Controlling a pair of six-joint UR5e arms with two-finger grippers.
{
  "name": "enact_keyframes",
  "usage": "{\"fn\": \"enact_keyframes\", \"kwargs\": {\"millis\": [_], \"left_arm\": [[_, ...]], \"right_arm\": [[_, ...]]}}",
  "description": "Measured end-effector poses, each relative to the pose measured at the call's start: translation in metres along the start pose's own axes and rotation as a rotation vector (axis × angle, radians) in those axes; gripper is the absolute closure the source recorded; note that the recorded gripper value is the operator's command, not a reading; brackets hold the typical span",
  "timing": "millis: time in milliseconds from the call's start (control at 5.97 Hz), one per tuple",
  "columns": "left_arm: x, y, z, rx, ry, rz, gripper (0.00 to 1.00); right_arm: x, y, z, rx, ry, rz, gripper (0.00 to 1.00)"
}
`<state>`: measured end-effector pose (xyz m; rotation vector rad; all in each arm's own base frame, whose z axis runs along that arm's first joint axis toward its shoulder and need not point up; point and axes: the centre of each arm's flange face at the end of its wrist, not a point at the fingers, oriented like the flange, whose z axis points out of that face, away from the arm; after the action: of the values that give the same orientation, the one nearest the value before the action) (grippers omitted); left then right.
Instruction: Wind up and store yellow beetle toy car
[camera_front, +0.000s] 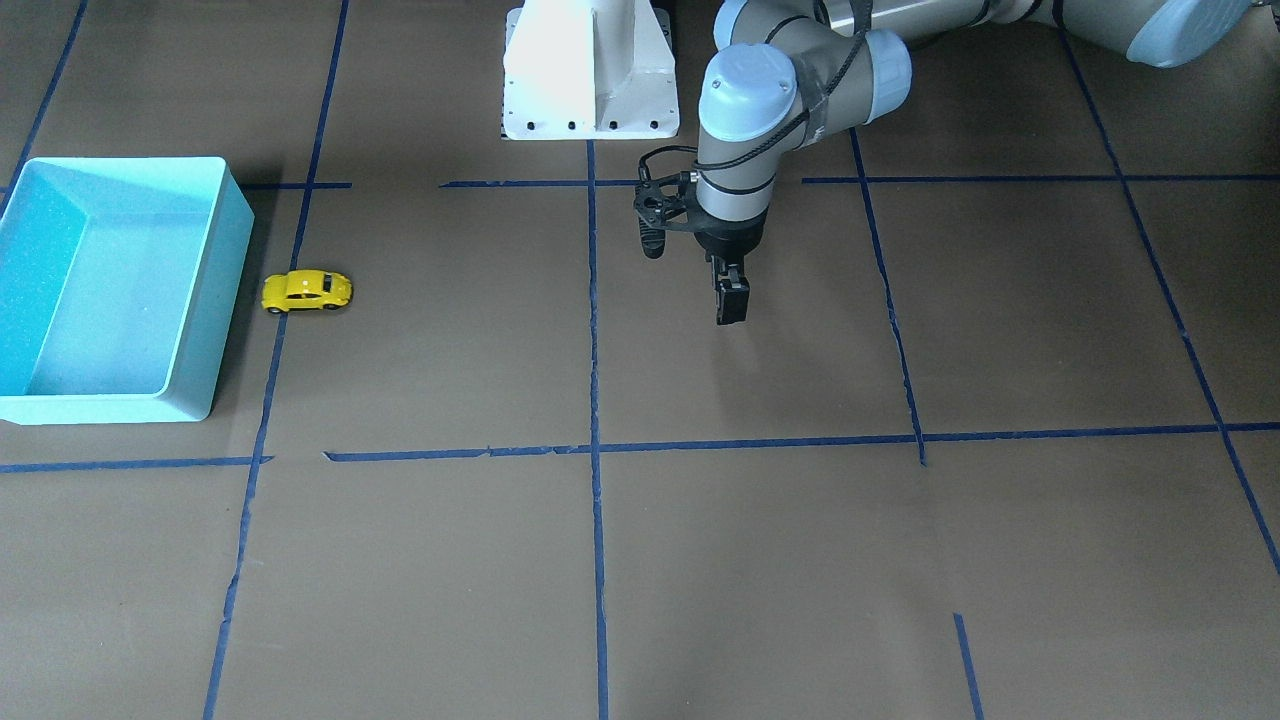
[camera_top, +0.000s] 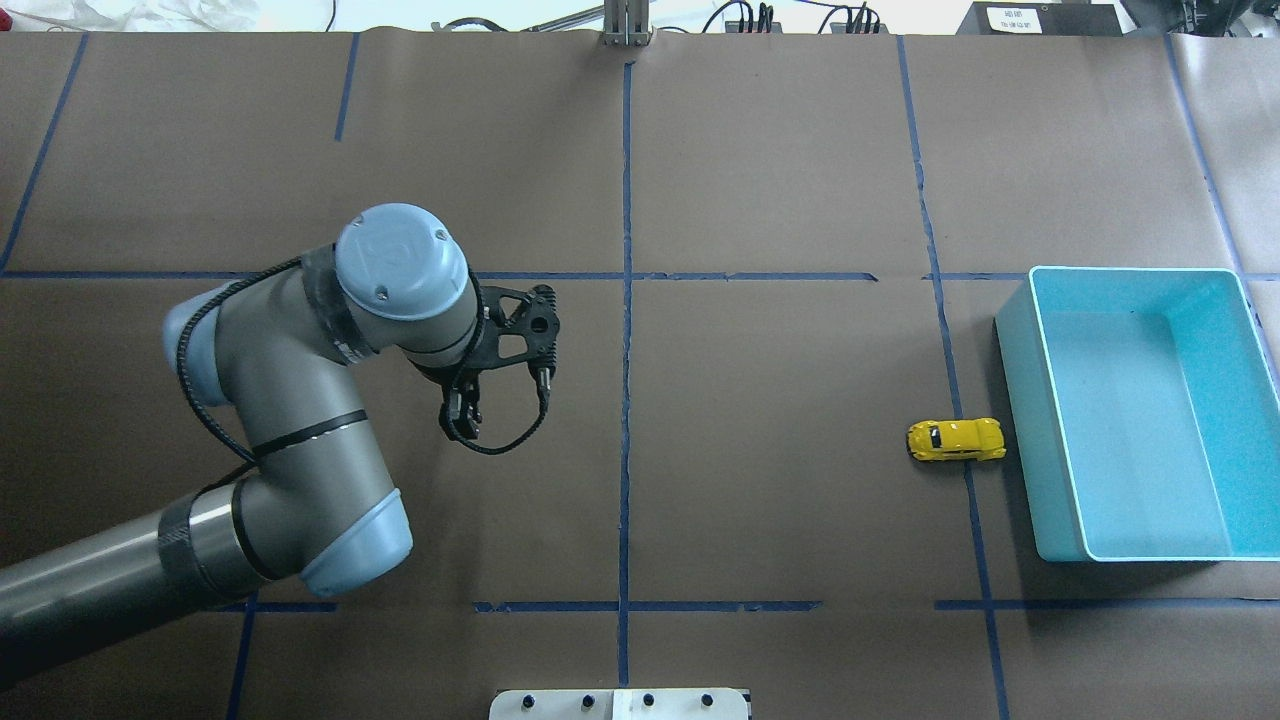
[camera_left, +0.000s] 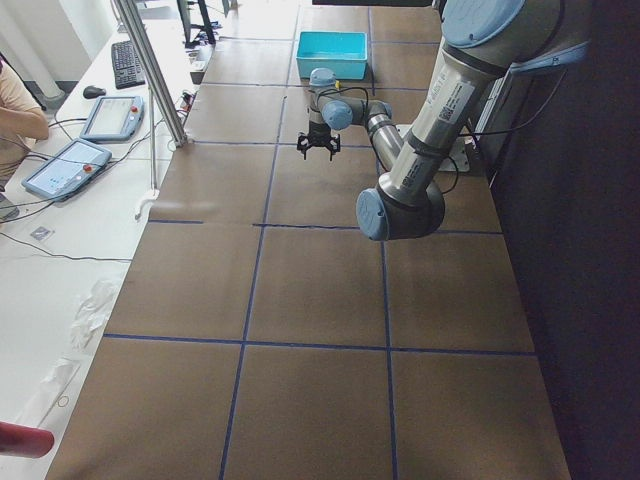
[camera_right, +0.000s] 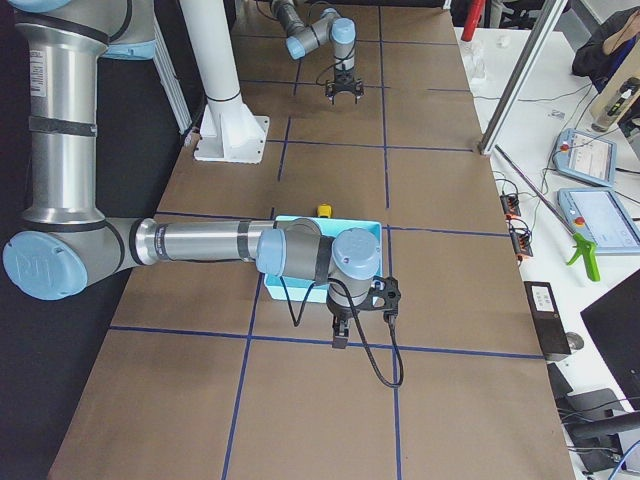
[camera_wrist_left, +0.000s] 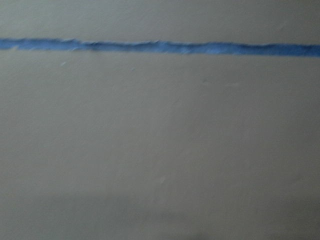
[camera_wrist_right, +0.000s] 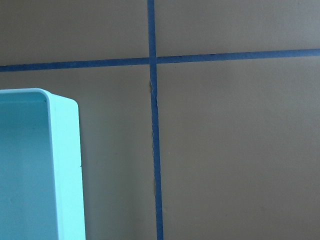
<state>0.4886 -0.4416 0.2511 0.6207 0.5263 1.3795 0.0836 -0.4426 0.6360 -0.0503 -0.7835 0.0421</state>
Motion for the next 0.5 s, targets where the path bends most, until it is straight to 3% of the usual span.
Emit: {"fn": "enact_keyframes", "kwargs": {"millis": [335,503], "left_arm": [[-0.044,0.121,-0.036,-0.043,-0.057,-0.138,0.0],[-0.069,0.199,-0.053,-0.064,-0.048,-0.253,0.0]], "right_arm": [[0.007,0.004,-0.007,0.015,-0.004,0.017,0.0],[0.008,0.004,-0.008,0.018,-0.004,0.02,0.0]]}}
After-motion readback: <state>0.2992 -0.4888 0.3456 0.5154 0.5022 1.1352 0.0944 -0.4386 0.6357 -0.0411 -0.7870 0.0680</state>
